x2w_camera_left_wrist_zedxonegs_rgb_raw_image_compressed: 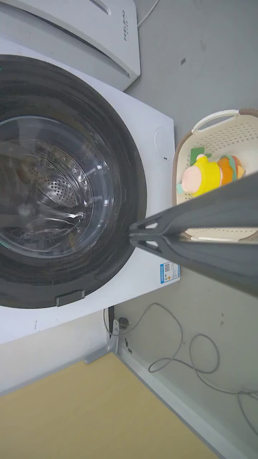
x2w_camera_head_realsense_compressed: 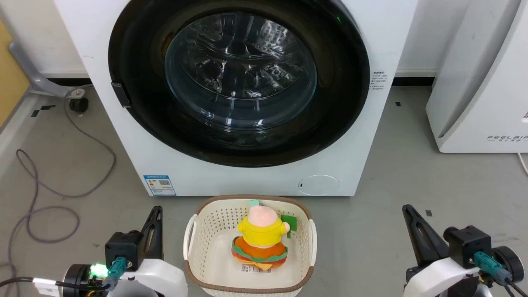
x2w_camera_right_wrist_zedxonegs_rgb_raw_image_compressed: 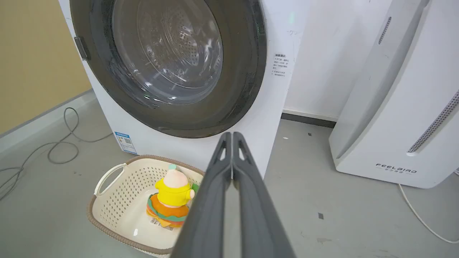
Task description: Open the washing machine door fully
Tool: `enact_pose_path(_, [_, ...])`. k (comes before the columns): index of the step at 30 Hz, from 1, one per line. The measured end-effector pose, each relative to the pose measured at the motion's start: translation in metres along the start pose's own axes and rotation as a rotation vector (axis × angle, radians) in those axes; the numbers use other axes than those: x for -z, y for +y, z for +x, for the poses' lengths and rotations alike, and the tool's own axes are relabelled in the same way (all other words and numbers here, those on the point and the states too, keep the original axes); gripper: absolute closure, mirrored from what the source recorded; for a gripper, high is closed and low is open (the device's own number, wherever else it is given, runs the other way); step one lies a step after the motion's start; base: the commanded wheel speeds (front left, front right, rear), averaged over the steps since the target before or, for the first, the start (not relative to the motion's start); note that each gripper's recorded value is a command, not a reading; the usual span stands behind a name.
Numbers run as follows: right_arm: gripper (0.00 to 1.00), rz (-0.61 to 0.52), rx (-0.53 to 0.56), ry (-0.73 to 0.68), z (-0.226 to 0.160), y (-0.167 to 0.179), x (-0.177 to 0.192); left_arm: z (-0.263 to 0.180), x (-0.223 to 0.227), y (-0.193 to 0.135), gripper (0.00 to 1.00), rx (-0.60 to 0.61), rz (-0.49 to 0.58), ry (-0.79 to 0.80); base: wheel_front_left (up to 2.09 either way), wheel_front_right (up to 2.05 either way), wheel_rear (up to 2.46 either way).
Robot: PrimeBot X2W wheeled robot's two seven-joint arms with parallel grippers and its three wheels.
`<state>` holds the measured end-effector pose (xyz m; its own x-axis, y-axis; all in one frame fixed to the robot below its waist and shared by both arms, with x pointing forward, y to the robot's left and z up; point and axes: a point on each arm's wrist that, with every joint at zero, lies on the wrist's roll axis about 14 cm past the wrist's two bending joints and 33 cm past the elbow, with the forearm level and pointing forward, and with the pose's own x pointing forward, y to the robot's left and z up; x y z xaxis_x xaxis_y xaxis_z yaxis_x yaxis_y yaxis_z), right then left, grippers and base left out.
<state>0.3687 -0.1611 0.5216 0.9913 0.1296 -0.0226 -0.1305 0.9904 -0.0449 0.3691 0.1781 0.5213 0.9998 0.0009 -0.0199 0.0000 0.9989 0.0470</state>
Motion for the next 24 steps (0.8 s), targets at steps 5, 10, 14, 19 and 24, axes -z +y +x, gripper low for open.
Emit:
enact_pose_path(5, [1.00, 0.000, 0.000, 0.000, 0.0000, 0.0001, 0.0000, 0.0000, 0.0000, 0.0002, 1.00, -0.001, 0.000, 0.000, 0.00, 0.00, 0.00])
enact_pose_path(10, [1.00, 0.000, 0.000, 0.000, 0.0000, 0.0001, 0.0000, 0.0000, 0.0000, 0.0001, 1.00, 0.000, 0.000, 0.000, 0.00, 0.00, 0.00])
enact_pose_path(14, [1.00, 0.000, 0.000, 0.000, 0.0000, 0.0001, 0.0000, 0.0000, 0.0000, 0.0001, 1.00, 0.000, 0.000, 0.000, 0.00, 0.00, 0.00])
enact_pose_path(19, [1.00, 0.000, 0.000, 0.000, 0.0000, 0.0001, 0.0000, 0.0000, 0.0000, 0.0001, 1.00, 0.000, 0.000, 0.000, 0.00, 0.00, 0.00])
enact_pose_path(24, [0.00, 0.001, -0.001, 0.001, -0.0001, 0.0002, 0.0004, -0.0001, 0.0004, 0.0000, 0.00, 0.000, 0.000, 0.001, 0.00, 0.00, 0.00])
